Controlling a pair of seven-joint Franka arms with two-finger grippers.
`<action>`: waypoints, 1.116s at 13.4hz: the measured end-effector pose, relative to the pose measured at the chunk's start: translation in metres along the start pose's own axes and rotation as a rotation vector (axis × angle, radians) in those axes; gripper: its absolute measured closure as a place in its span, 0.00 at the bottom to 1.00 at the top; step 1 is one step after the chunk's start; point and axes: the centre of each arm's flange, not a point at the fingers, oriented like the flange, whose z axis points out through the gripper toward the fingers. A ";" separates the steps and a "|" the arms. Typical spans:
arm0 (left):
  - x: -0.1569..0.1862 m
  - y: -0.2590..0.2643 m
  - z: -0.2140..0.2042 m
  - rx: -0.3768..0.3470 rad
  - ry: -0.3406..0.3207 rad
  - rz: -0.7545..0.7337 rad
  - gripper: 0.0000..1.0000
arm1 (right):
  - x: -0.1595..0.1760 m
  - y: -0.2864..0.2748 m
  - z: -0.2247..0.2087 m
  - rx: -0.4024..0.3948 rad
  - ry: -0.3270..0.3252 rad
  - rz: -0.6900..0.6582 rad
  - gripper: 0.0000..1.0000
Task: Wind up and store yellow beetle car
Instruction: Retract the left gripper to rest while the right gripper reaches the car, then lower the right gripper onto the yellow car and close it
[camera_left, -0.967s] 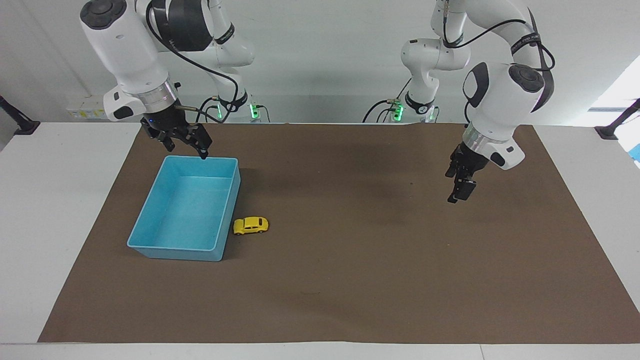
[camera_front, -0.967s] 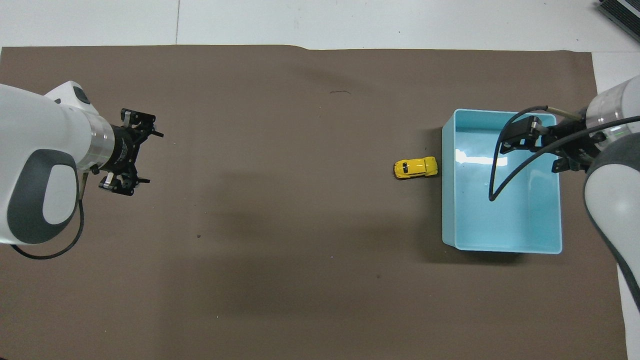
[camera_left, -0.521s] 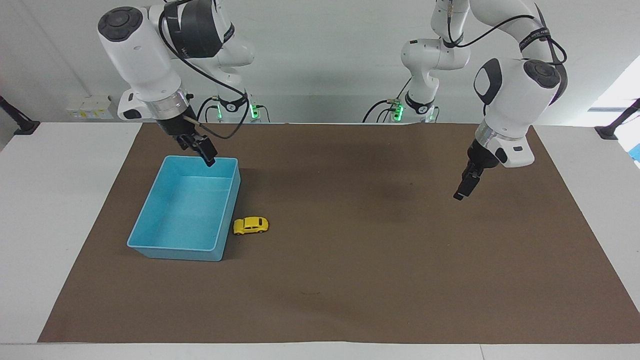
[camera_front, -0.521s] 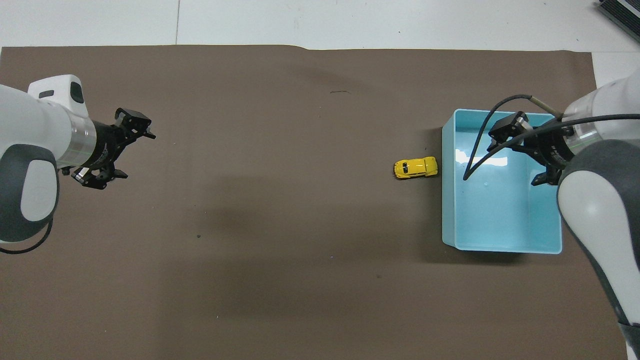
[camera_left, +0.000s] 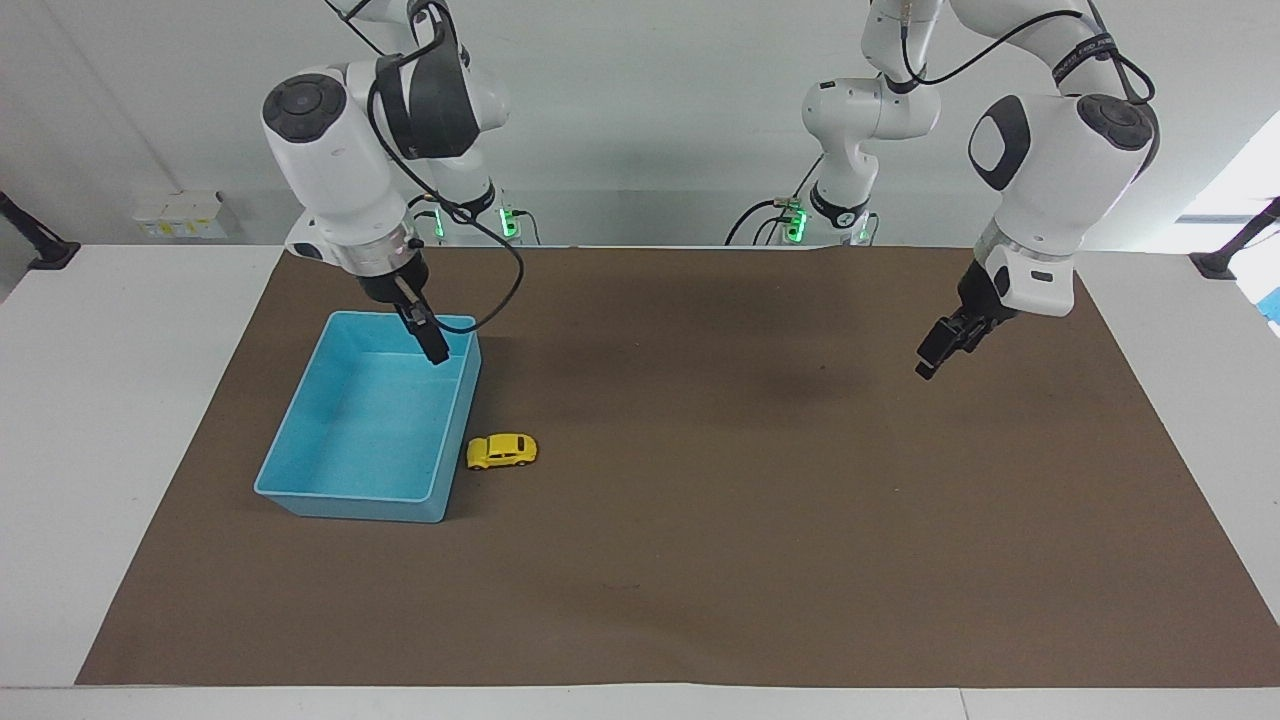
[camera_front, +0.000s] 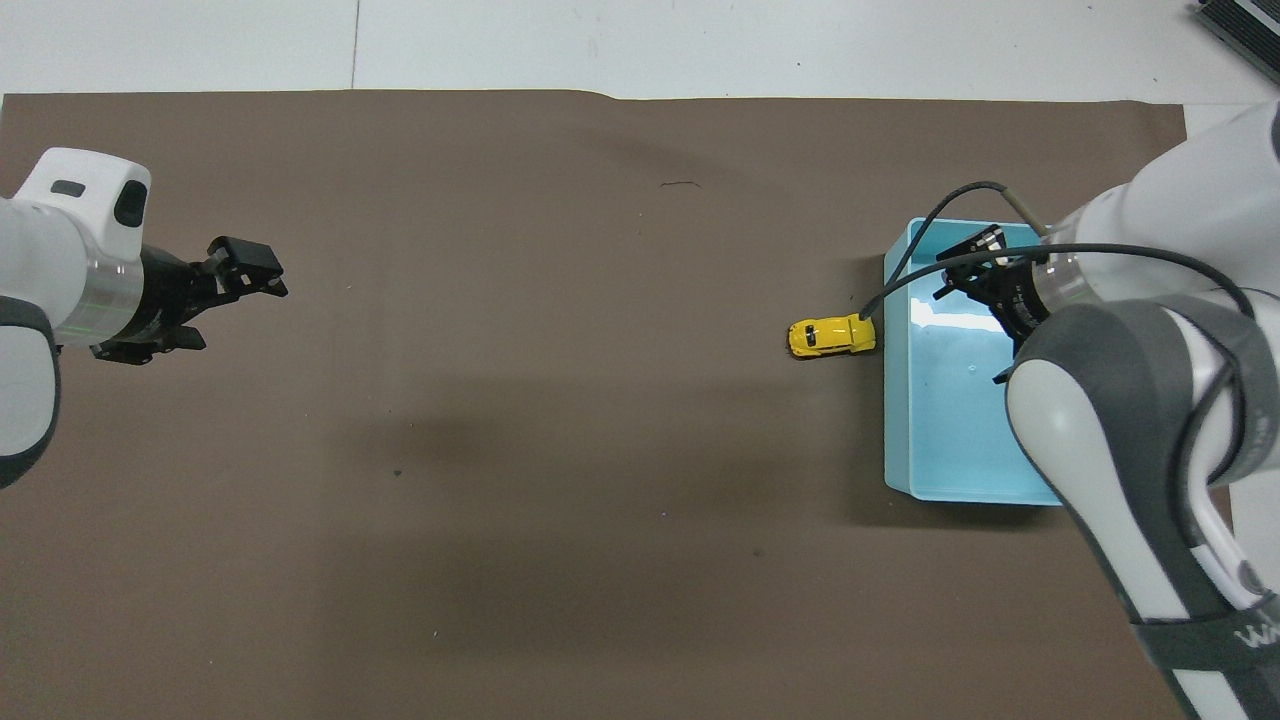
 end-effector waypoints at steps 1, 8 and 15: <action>0.000 -0.003 -0.002 0.013 0.005 0.075 0.00 | -0.007 -0.006 0.006 -0.005 0.016 0.041 0.00; -0.003 -0.009 -0.023 0.075 -0.031 0.439 0.00 | -0.027 -0.030 0.047 0.026 0.069 0.209 0.00; -0.006 -0.002 -0.089 0.077 -0.038 0.468 0.00 | -0.039 -0.055 0.118 0.036 0.100 0.371 0.00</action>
